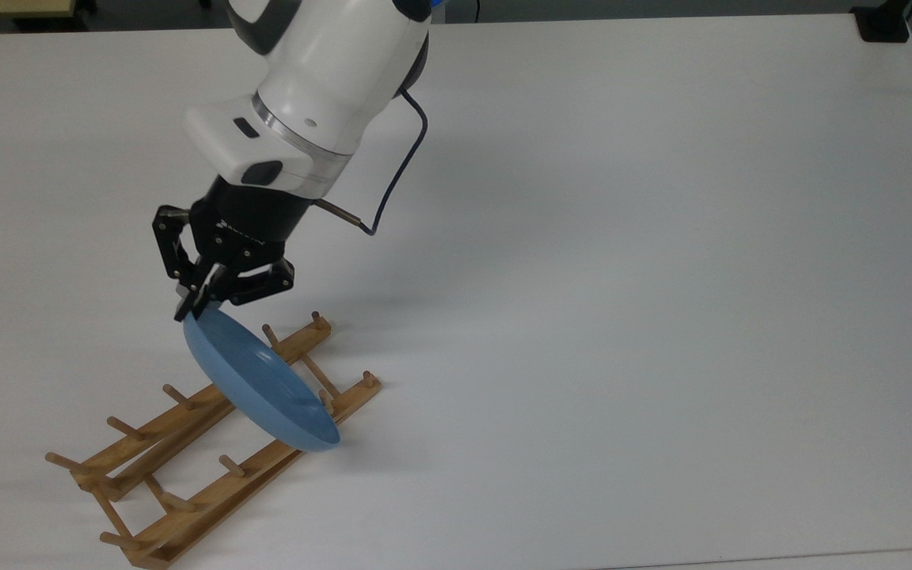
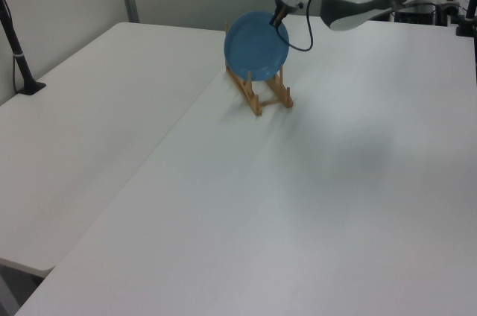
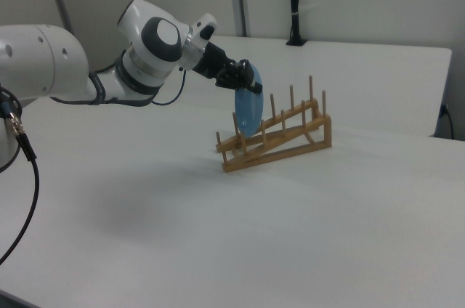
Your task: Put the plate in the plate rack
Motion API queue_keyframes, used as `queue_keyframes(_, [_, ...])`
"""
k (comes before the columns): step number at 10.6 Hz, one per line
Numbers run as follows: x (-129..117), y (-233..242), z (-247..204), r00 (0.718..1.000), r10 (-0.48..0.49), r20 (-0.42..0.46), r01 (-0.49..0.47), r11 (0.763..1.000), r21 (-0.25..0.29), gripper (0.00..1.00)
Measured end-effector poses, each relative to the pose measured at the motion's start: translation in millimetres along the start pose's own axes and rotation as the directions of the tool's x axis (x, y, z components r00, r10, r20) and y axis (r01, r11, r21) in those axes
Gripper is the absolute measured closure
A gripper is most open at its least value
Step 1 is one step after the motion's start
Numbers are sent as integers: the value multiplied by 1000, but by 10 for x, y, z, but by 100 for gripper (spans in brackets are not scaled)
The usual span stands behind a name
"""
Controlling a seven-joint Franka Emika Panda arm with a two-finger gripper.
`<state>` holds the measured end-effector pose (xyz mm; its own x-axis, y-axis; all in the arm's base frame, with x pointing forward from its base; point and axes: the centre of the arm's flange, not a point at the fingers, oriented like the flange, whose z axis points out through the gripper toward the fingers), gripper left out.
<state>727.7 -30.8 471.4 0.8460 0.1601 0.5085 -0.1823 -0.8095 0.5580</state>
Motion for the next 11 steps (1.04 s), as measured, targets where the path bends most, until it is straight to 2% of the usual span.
queue_keyframes(1, [-9, -54, 33, 1000, -7, -5, 7, 1000, 7, 92])
queue_keyframes(7, [67, -243, -118, 999, -15, -37, 16, 999, 28, 1])
queue_keyframes(8, [98, -246, -167, 999, 3, -39, -2, 999, 40, 0])
queue_keyframes(9, [141, -233, -240, 998, 50, -33, -47, 996, 76, 0])
queue_keyframes(11, [208, -127, -402, 984, 175, 21, -176, 971, 164, 0])
